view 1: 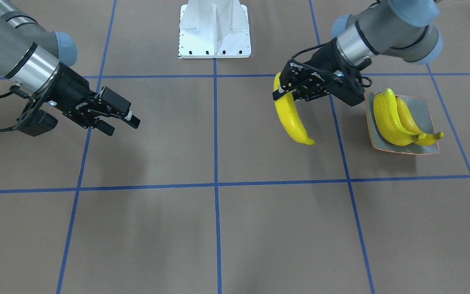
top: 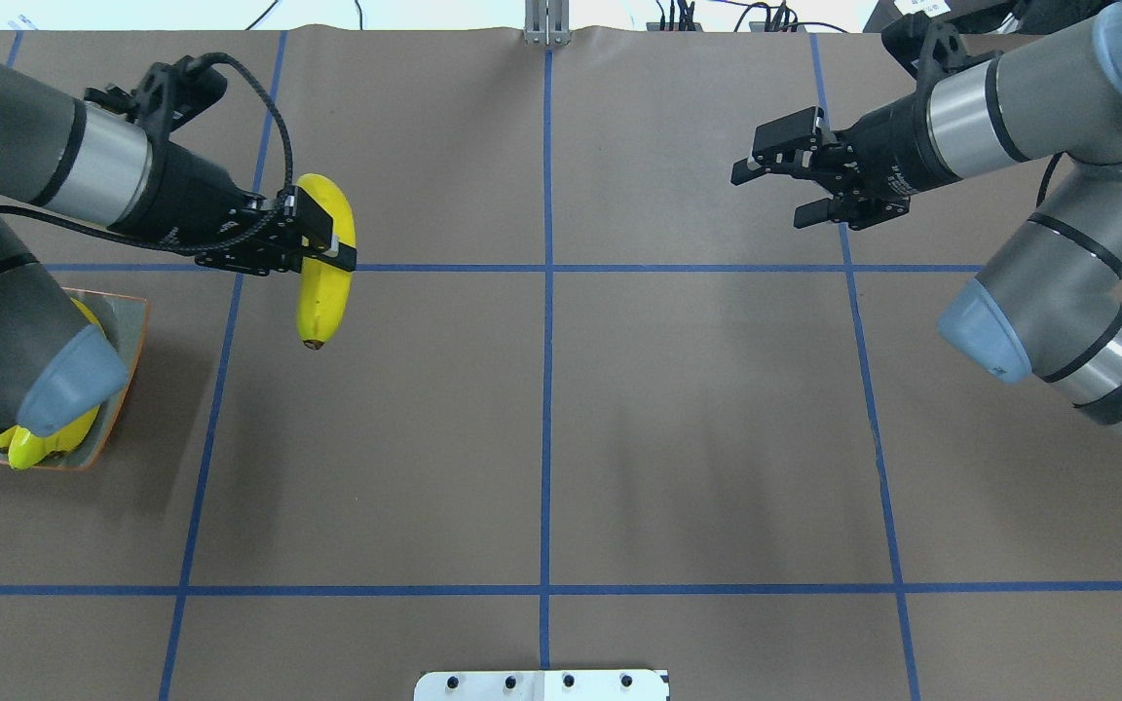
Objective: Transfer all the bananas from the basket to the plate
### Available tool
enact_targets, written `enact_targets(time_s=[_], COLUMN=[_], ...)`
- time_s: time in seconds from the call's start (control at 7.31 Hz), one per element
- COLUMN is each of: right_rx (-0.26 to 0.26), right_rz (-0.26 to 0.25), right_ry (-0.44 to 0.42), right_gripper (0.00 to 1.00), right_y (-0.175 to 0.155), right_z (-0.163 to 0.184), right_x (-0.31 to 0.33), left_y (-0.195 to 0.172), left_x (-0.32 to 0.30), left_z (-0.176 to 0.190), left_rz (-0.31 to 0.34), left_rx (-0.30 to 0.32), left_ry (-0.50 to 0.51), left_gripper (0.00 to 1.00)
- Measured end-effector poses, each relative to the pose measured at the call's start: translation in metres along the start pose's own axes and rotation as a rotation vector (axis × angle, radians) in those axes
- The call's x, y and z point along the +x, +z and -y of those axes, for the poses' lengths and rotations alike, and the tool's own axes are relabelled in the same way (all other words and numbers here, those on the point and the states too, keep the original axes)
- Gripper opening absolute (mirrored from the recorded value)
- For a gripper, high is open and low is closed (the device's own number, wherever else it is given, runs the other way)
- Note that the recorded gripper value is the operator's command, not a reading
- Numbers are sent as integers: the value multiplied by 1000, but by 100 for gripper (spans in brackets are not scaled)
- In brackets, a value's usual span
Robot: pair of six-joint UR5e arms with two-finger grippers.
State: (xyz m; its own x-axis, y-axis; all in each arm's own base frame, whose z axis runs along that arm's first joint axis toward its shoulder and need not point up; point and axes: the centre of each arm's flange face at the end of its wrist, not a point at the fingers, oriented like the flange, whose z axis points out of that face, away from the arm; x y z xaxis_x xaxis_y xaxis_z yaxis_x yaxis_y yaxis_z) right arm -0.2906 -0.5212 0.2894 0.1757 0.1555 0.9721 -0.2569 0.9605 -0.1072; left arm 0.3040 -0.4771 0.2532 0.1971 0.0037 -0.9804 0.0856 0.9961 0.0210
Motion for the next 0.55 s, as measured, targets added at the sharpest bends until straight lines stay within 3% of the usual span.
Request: enact_targets(time_s=[0.27,0.55], right_rx=[68,102], right_rz=[-26,-37], right_ry=[13,18], right_gripper=[100,100], right_y=[-1,0], right_z=[8,12], right_x=[18,24], left_y=[-15,-40], left_x=[-17,-27], left_z=[3,-7], left_rz=[185,461], left_rx=[41,68], left_ry=[-13,68], left_gripper=[0,0])
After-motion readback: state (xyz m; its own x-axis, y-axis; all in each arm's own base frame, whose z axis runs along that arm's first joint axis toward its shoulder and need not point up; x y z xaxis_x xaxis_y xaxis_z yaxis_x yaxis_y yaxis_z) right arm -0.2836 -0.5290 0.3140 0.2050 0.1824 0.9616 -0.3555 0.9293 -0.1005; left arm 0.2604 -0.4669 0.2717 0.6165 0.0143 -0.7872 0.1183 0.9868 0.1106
